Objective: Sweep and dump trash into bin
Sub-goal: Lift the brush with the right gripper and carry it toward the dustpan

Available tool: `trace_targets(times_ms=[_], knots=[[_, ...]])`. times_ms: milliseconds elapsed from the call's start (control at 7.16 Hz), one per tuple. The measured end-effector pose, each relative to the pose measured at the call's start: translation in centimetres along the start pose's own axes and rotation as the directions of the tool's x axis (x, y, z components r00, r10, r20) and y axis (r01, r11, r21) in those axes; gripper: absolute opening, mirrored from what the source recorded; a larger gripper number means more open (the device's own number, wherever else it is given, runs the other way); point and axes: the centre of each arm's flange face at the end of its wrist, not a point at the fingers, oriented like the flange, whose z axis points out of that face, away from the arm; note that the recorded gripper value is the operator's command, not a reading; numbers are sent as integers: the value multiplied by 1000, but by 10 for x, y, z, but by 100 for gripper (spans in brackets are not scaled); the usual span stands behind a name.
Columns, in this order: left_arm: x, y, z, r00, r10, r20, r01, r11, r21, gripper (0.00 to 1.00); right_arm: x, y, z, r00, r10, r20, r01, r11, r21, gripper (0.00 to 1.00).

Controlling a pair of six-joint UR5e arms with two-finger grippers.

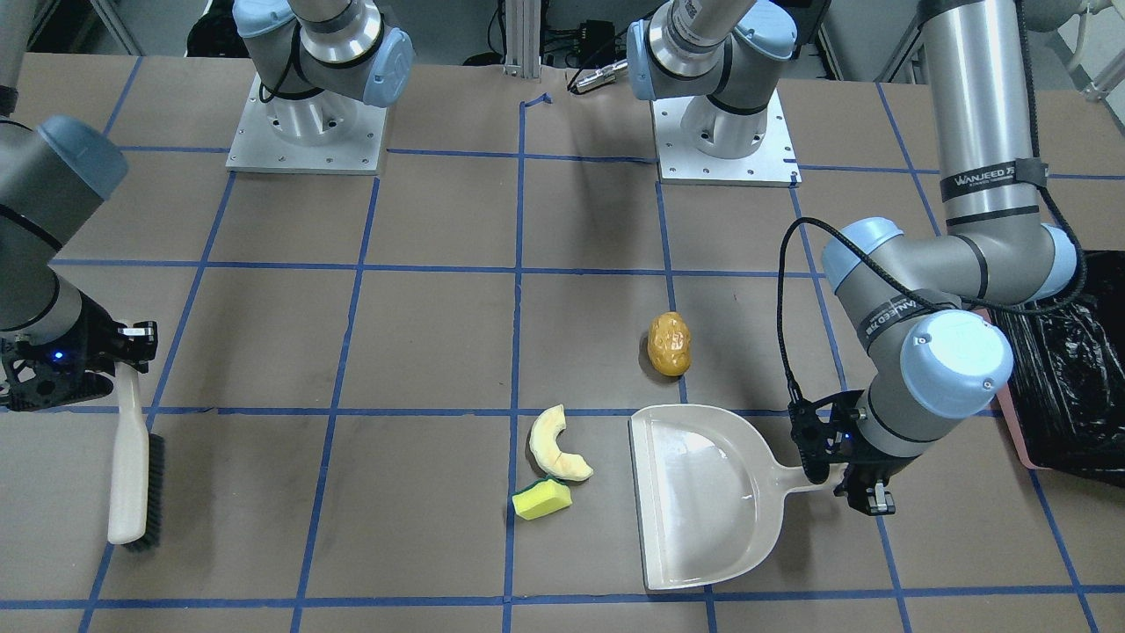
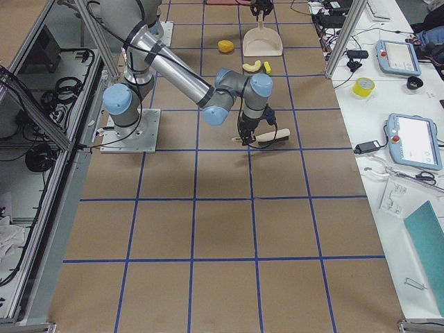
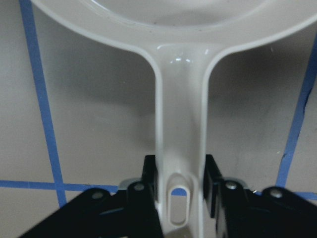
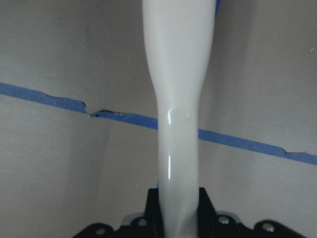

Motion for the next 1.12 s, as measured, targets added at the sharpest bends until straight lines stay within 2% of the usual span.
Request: trace_targets(times_ms=[279, 419, 838, 1117], knots=[[1, 0, -2, 1000, 10, 1, -10, 1000, -4, 0, -46, -15, -22, 988, 138, 65, -140, 990, 28, 0], [2, -1, -2, 1000, 15, 0, -15, 1000, -6, 0, -87, -25, -27, 980, 184, 75, -186, 982, 20, 0], [2, -1, 0, 1000, 23, -6, -23, 999, -29, 0, -225, -38, -33, 945, 318, 75, -318, 948, -19, 0], [2, -2, 0, 1000, 21, -6, -21, 999, -32, 0, -296, -34, -32, 926, 368, 82, -366, 930, -35, 0]])
